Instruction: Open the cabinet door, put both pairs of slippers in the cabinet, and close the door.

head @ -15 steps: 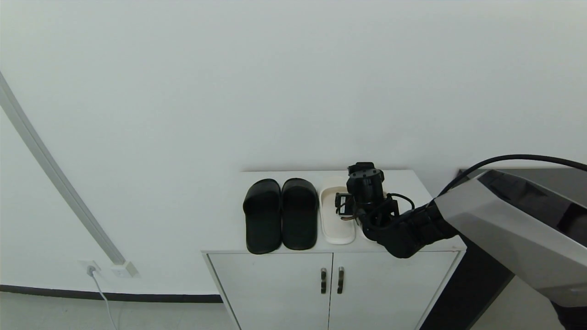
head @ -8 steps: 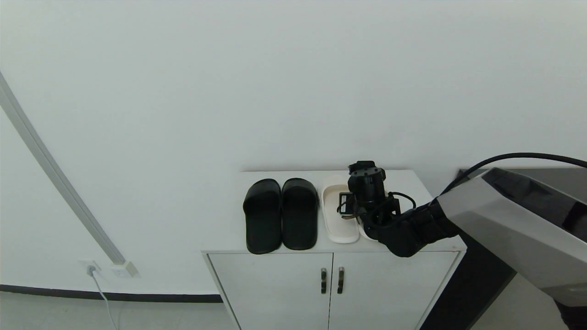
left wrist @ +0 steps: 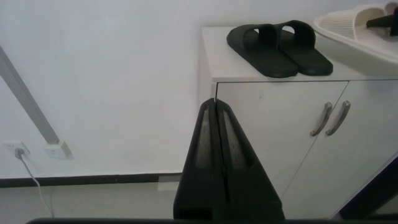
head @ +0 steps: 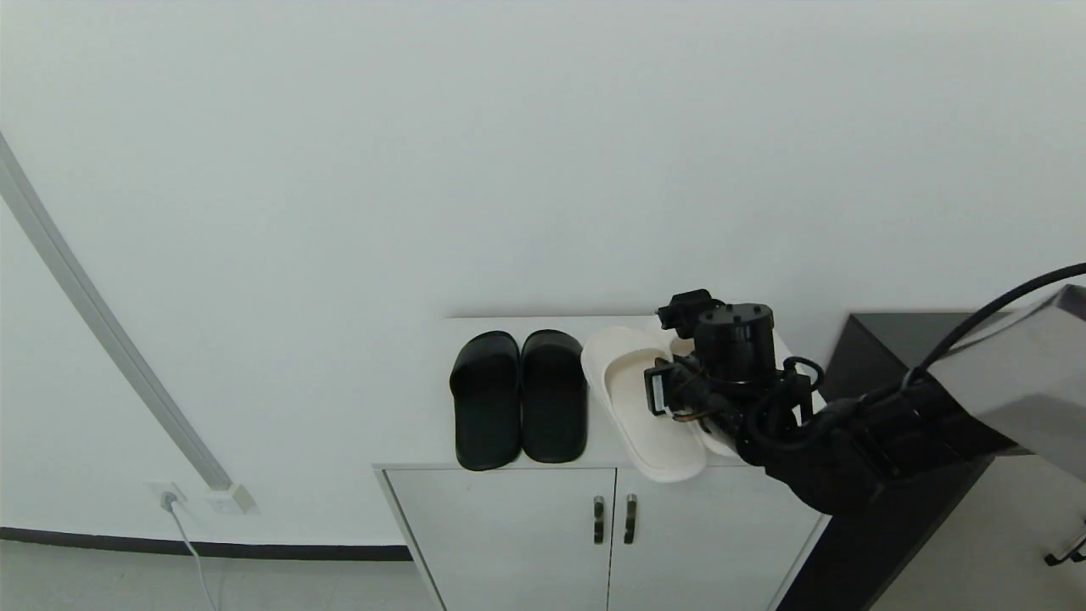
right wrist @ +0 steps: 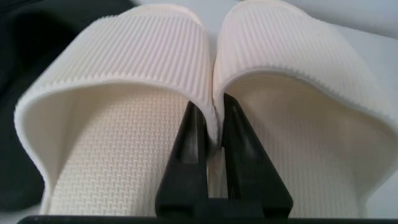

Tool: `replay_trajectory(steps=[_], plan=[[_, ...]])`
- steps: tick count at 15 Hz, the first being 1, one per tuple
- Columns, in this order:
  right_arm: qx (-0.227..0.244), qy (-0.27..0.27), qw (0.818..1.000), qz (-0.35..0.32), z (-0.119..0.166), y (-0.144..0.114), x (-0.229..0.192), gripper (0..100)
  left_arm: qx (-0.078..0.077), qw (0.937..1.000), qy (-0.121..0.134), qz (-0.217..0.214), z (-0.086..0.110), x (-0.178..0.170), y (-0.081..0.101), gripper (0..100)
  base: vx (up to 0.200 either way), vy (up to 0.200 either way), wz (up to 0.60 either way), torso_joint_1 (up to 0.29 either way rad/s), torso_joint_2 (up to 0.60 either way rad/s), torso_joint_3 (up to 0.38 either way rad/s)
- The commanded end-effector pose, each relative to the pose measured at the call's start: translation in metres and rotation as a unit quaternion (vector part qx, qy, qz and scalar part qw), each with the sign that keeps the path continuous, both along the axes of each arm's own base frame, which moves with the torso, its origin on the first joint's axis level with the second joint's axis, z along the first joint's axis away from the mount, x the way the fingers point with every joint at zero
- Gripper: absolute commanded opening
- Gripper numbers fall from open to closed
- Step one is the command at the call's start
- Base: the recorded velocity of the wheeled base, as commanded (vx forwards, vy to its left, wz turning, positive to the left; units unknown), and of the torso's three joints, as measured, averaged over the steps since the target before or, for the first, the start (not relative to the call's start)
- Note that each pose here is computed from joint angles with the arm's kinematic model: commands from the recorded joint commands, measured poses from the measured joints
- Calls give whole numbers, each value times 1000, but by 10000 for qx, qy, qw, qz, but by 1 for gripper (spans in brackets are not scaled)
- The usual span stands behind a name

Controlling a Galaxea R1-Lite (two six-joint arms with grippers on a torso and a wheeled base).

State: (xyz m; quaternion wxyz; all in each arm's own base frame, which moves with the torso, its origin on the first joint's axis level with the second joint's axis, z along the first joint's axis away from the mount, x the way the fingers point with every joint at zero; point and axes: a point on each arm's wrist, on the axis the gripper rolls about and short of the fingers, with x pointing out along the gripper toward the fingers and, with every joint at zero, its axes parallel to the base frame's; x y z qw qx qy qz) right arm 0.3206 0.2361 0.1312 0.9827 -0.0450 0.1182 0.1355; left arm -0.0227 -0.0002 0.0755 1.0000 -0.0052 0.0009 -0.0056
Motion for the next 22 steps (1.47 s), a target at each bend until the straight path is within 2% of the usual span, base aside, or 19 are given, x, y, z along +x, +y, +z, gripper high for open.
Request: replay_trajectory(steps=[1, 4, 6, 15, 22], plan=[[107, -145, 9945, 1027, 20, -15, -54, 0, -2, 10000, -1, 3, 0, 0, 0, 0, 0, 0, 0, 0, 0, 0], [311, 29, 9797, 1982, 28, -35, -94, 0, -2, 10000, -1, 3, 0, 0, 0, 0, 0, 0, 0, 0, 0, 0], [457, 98, 9718, 2313, 35, -45, -108, 0, -2, 10000, -1, 3, 0, 0, 0, 0, 0, 0, 0, 0, 0, 0], [468, 299, 9677, 2460, 34, -45, -117, 0, -2, 10000, -1, 3, 0, 0, 0, 0, 0, 0, 0, 0, 0, 0], [462, 325, 9670, 2486, 32, -45, -120, 0, -2, 10000, -1, 3, 0, 0, 0, 0, -200, 0, 0, 1, 2, 3]])
